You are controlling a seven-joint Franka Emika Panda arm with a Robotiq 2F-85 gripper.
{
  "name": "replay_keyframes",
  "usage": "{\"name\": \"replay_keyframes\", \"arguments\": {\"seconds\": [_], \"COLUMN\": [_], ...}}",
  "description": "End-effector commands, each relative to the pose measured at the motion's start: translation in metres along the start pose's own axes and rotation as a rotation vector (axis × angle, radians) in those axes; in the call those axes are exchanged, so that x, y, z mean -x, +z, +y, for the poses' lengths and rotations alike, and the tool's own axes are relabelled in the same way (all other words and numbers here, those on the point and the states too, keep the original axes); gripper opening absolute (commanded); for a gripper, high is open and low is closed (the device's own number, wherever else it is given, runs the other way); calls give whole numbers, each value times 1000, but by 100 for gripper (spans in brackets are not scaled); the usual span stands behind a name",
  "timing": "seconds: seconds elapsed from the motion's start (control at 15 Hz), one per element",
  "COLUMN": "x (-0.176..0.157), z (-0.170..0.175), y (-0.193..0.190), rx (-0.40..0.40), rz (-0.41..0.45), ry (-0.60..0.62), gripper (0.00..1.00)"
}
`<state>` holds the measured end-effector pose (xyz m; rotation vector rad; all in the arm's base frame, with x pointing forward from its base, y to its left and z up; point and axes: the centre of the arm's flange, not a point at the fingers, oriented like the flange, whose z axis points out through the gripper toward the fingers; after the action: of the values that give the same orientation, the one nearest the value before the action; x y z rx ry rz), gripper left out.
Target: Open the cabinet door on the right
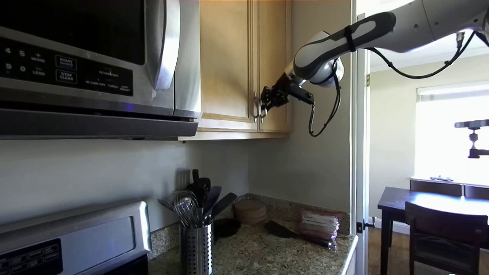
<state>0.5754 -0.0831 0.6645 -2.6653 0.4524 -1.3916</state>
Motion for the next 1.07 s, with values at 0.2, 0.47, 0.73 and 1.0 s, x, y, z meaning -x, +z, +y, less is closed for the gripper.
{"name": "replay_keyframes", "arguments": {"seconds": [0.2,0.47,0.73,1.0], "x": [-2,5,13,16], "z": [8,21,37,59], "y": [6,1,-7,-19], "rx": [44,138,253,337], "rz": [-19,-60,-92,-114], "ry": [-43,-67,-54,-27], "gripper": [9,9,9,9]}}
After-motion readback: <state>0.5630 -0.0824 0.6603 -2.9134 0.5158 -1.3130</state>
